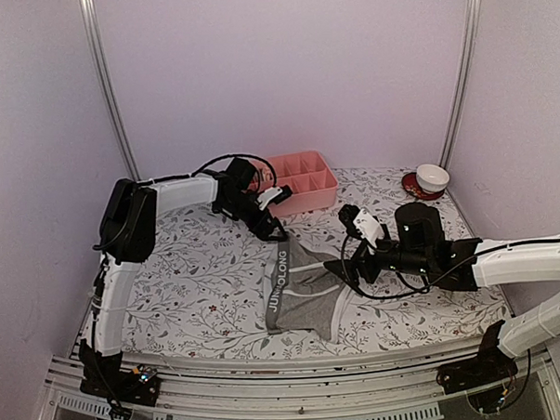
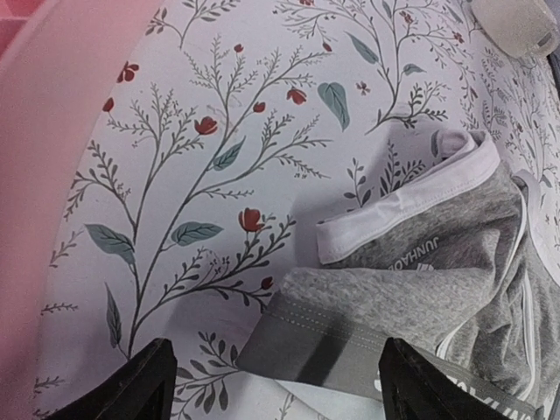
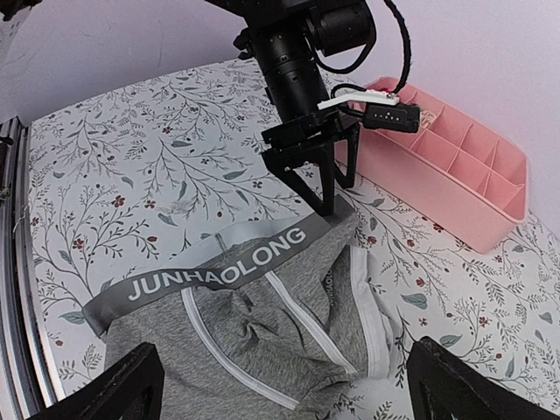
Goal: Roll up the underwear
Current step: Pick up the underwear from the center of the board.
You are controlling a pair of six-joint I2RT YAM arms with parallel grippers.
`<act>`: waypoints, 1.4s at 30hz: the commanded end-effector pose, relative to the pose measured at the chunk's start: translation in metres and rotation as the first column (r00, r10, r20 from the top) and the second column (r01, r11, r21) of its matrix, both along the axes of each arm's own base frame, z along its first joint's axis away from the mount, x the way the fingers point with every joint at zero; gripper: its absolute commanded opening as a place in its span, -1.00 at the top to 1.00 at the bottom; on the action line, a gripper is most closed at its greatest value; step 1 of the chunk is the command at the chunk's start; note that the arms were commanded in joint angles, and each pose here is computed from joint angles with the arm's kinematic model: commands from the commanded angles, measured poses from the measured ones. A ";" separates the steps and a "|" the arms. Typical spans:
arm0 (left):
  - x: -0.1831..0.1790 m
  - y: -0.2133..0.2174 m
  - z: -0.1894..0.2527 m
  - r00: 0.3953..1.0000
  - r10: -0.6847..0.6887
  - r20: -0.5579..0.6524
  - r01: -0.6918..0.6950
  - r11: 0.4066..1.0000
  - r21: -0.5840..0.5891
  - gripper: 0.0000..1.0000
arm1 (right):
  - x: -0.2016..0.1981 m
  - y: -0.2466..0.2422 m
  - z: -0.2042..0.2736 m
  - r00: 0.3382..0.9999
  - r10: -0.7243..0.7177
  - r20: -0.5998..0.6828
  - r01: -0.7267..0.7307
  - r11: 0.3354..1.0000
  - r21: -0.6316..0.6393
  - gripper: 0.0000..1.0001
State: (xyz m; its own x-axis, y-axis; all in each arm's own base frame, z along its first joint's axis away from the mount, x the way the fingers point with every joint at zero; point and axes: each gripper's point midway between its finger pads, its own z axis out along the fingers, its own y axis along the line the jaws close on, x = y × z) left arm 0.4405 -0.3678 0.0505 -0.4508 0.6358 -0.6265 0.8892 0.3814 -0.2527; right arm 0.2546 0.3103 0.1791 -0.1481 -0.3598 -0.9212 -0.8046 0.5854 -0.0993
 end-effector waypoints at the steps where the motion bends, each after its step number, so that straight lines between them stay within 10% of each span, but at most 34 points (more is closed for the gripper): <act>1: -0.005 0.000 -0.019 1.000 -0.024 -0.008 0.024 0.998 0.052 -0.64 | 0.000 0.003 0.008 1.000 0.000 0.026 0.000 1.000 0.008 -0.98; 12: -0.042 -0.022 -0.022 0.984 -0.180 0.000 0.180 0.983 0.033 0.09 | -0.002 0.008 0.003 1.000 0.008 0.017 -0.007 1.000 -0.016 -0.98; 19: -0.050 -0.028 -0.002 0.976 -0.216 0.030 0.216 0.976 0.017 1.00 | -0.002 0.007 0.004 1.000 0.005 0.023 -0.004 1.000 -0.021 -0.98; 27: -0.058 -0.036 0.086 0.931 -0.263 0.254 0.267 0.963 0.021 1.00 | 0.002 0.000 0.013 0.998 -0.033 0.060 0.033 0.999 -0.010 -0.98; 33: -0.146 -0.039 0.127 0.710 -0.512 0.483 0.465 0.856 0.225 1.00 | -0.014 -0.018 0.049 0.985 -0.035 0.171 0.016 0.994 0.110 -0.98; 38: -0.239 0.000 0.073 0.443 -0.725 0.527 0.571 0.681 0.458 1.00 | -0.042 -0.018 0.069 0.959 0.077 0.272 -0.123 0.980 0.159 -0.98; 42: -0.275 0.035 0.036 0.371 -0.768 0.523 0.575 0.632 0.520 1.00 | -0.061 -0.010 0.071 0.931 0.161 0.329 -0.214 0.968 0.133 -0.98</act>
